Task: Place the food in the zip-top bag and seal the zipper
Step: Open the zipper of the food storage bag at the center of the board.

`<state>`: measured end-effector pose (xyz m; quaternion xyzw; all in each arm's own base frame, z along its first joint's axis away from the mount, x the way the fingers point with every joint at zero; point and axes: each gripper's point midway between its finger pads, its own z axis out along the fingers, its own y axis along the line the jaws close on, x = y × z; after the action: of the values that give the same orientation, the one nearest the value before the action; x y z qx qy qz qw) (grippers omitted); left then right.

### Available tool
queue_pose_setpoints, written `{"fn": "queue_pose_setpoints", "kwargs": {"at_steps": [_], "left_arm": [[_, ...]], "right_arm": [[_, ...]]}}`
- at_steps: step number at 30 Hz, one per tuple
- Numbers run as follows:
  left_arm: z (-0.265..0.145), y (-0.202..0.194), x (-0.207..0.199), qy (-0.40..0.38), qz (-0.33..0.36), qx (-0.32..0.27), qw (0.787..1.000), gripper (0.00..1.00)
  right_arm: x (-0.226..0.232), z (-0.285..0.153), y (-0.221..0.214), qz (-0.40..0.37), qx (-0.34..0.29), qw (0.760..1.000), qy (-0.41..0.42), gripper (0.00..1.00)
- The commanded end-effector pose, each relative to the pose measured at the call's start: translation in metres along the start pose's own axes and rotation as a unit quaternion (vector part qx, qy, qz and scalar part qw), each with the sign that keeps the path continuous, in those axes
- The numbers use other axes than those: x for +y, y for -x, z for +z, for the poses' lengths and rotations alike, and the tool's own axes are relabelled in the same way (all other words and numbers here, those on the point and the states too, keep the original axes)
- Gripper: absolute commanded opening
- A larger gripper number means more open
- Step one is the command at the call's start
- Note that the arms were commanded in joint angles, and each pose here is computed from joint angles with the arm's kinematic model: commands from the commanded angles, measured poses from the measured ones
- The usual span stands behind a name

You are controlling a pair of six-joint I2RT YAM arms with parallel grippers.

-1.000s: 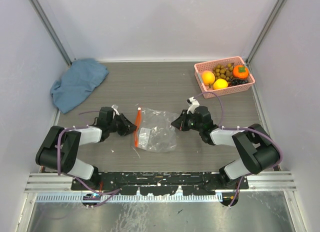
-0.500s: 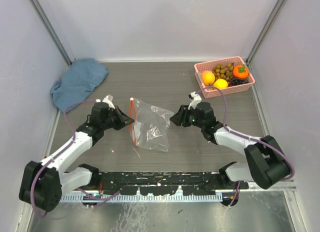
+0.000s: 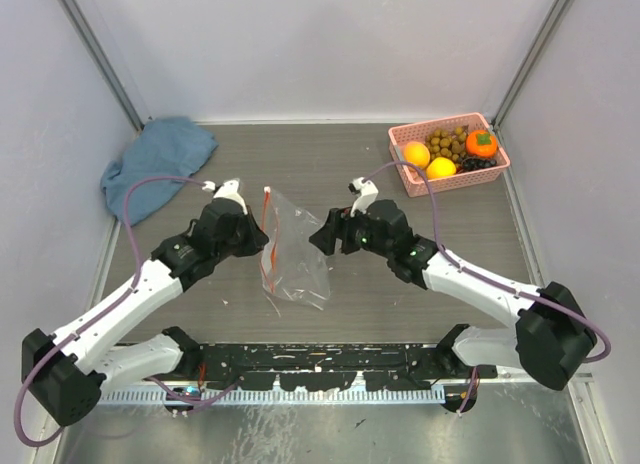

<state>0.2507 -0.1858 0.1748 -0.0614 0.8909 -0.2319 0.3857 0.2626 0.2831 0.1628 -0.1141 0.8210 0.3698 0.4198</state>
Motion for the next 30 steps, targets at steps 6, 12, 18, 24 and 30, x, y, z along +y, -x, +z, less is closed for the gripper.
{"fn": "queue_pose_setpoints", "kwargs": {"at_steps": [6,12,18,24,30], "left_arm": [[-0.013,0.023,-0.013,0.057,0.083,-0.054,0.993,0.0],[-0.018,0.028,-0.032,0.064,0.119,-0.076,0.988,0.0],[-0.021,0.032,-0.044,0.068,0.142,-0.093,0.983,0.0],[-0.028,0.041,-0.046,0.078,0.156,-0.108,0.979,0.0],[-0.04,0.055,-0.041,0.094,0.166,-0.128,0.973,0.0]], "right_arm": [[0.075,0.01,0.053,0.012,-0.061,0.996,0.067,0.8],[0.091,0.03,0.053,0.034,-0.047,0.995,0.075,0.8],[0.091,0.047,0.053,0.035,-0.039,0.997,0.06,0.77],[0.08,0.057,0.048,0.015,-0.016,1.0,0.022,0.61],[0.07,0.051,0.049,-0.01,-0.012,1.0,-0.007,0.3]]}}
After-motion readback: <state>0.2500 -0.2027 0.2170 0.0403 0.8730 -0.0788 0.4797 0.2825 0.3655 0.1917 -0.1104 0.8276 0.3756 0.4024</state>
